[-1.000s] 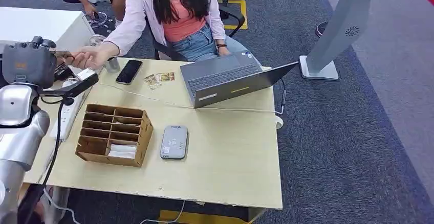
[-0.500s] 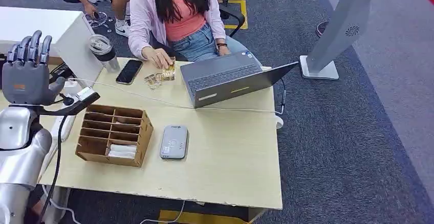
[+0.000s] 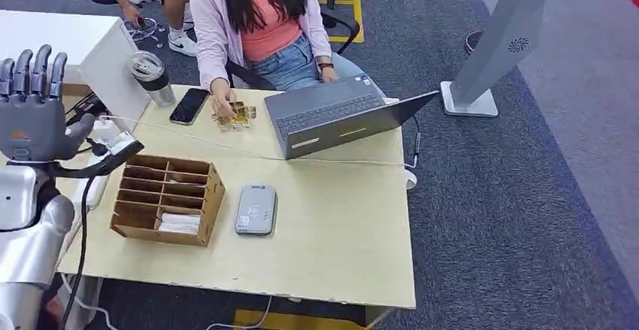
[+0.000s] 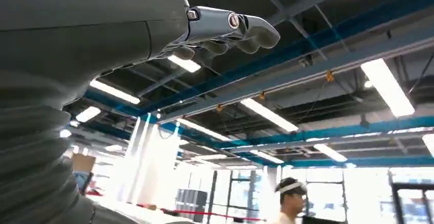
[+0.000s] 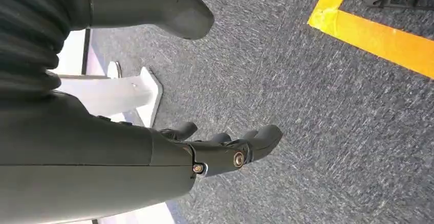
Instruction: Pass the card to the sensor for recognition and then transmit it.
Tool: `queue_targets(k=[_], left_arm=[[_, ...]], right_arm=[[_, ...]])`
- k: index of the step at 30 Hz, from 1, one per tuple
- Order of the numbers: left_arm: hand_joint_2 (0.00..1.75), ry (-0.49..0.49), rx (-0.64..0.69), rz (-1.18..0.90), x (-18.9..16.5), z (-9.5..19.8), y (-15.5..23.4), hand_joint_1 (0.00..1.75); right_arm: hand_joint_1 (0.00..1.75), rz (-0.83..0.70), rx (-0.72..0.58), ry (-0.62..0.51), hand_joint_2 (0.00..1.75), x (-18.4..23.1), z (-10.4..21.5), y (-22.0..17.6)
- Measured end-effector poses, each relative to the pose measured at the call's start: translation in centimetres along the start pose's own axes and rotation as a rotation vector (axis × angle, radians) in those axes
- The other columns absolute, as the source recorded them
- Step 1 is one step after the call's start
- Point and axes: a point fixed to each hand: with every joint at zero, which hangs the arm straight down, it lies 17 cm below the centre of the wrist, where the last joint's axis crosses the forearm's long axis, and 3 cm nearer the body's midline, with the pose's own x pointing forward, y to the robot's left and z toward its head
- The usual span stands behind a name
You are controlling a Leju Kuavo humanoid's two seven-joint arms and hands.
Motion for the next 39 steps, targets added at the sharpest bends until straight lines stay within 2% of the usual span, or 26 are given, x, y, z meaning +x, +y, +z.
queue_targets(k=[3, 5, 7, 8, 10, 11, 12, 14, 16, 19, 20, 21, 28, 32, 39], left_arm=[[1.75, 0.021, 0.1, 0.229, 1.4, 4.6, 3.5, 0.0], [1.75, 0.025, 0.202, 0.456, 2.7, 10.8, 7.6, 0.0], [1.75, 0.104, 0.305, 0.713, 2.4, 17.3, 12.1, 0.0], [1.75, 0.179, 0.366, 0.862, 1.4, 19.4, 14.4, 0.0], [1.75, 0.367, 0.492, 1.183, -2.7, 21.4, 16.1, 0.0], [1.75, 0.475, 0.522, 1.344, -4.9, 23.5, 14.8, 0.0], [1.75, 0.574, 0.546, 1.47, -7.9, 26.9, 13.2, 0.0], [1.75, 0.791, 0.611, 1.483, -12.5, 35.7, 11.1, 0.0], [1.75, 1.032, 0.622, 1.421, -13.7, 43.6, 8.4, 0.0], [1.75, 1.31, 0.679, 1.365, -12.8, 53.3, 6.1, 0.0], [1.75, 1.363, 0.7, 1.357, -12.2, 55.2, 5.8, 0.0], [0.0, 1.401, 0.719, 1.356, -11.7, 56.5, 5.6, 0.0], [0.0, 1.64, 0.779, 1.377, -8.9, 62.6, 3.7, 0.0], [0.0, 1.691, 0.815, 1.363, -8.1, 64.1, 3.5, 0.0], [0.0, 1.725, 0.84, 1.356, -7.3, 65.2, 3.3, 0.0]], right_arm=[[0.0, -0.055, -0.022, 0.013, 1.75, -0.3, -0.1, -0.4], [0.0, -0.098, -0.031, 0.036, 1.75, -1.0, -0.1, -0.2], [0.0, -0.141, -0.036, 0.071, 1.75, -2.2, -0.1, 0.3], [0.0, -0.16, -0.037, 0.091, 1.75, -3.1, -0.1, 0.7], [0.0, -0.185, -0.038, 0.124, 1.75, -4.2, 0.0, 1.3], [0.0, -0.194, -0.036, 0.139, 1.75, -4.4, 0.1, 1.8], [0.0, -0.197, -0.033, 0.147, 1.75, -4.4, 0.2, 2.2], [0.0, -0.193, -0.025, 0.146, 1.75, -4.2, 0.3, 2.9], [0.0, -0.182, -0.014, 0.15, 1.75, -4.7, 0.3, 3.4], [0.0, -0.184, -0.007, 0.141, 1.75, -4.5, 0.3, 3.5], [0.0, -0.188, -0.008, 0.139, 1.75, -4.4, 0.3, 3.4], [0.0, -0.191, -0.011, 0.139, 1.75, -4.3, 0.3, 3.3], [0.0, -0.186, -0.016, 0.13, 1.75, -4.0, 0.3, 3.0], [0.0, -0.185, -0.017, 0.127, 1.75, -3.9, 0.2, 2.9], [0.0, -0.186, -0.018, 0.125, 1.75, -3.7, 0.2, 2.9]])
